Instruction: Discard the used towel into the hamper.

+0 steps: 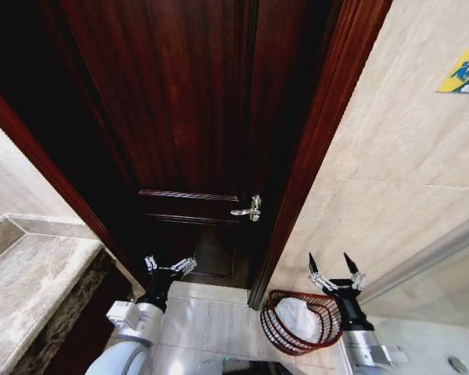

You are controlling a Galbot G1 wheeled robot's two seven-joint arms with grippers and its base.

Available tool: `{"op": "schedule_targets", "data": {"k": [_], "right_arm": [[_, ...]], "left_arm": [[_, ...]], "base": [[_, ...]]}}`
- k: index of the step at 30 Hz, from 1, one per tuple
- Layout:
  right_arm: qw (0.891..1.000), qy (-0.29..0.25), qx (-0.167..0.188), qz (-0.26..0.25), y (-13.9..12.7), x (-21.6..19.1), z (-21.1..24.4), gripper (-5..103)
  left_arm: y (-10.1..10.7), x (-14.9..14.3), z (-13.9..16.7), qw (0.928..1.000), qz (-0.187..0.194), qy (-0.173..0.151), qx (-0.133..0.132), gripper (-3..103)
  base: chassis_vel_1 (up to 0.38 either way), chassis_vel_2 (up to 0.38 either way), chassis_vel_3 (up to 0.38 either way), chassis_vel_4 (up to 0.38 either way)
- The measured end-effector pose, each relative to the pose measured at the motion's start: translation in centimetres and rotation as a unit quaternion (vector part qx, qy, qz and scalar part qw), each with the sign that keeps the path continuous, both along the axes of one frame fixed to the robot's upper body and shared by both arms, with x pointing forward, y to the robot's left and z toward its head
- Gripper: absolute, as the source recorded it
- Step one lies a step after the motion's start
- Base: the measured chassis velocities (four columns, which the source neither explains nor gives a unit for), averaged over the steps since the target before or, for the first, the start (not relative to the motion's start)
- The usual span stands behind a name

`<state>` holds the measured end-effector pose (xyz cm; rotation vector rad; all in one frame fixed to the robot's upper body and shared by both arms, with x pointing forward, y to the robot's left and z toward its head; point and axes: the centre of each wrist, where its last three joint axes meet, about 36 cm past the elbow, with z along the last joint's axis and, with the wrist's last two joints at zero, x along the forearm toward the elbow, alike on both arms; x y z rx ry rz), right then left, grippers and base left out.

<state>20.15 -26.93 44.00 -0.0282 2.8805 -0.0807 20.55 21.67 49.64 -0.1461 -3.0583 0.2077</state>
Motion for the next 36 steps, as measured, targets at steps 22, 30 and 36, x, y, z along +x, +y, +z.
{"op": "schedule_targets", "data": {"k": [22,30,36], "right_arm": [[0.989,-0.147,-0.027,-0.014,-0.3,1.0,7.3,100],[0.986,-0.163,-0.025,-0.009,-0.7,1.4,7.6,100],[0.986,-0.162,-0.026,-0.006,-0.8,1.6,7.1,100]], "left_arm": [[0.0,0.0,0.0,1.0,0.0,0.0,0.0,100],[0.0,0.0,0.0,1.0,0.0,0.0,0.0,100],[0.0,0.0,0.0,1.0,0.0,0.0,0.0,100]], "base": [[0.0,0.0,0.0,0.0],[0.025,-0.024,-0.021,0.033],[0.132,-0.135,-0.126,0.114]]}}
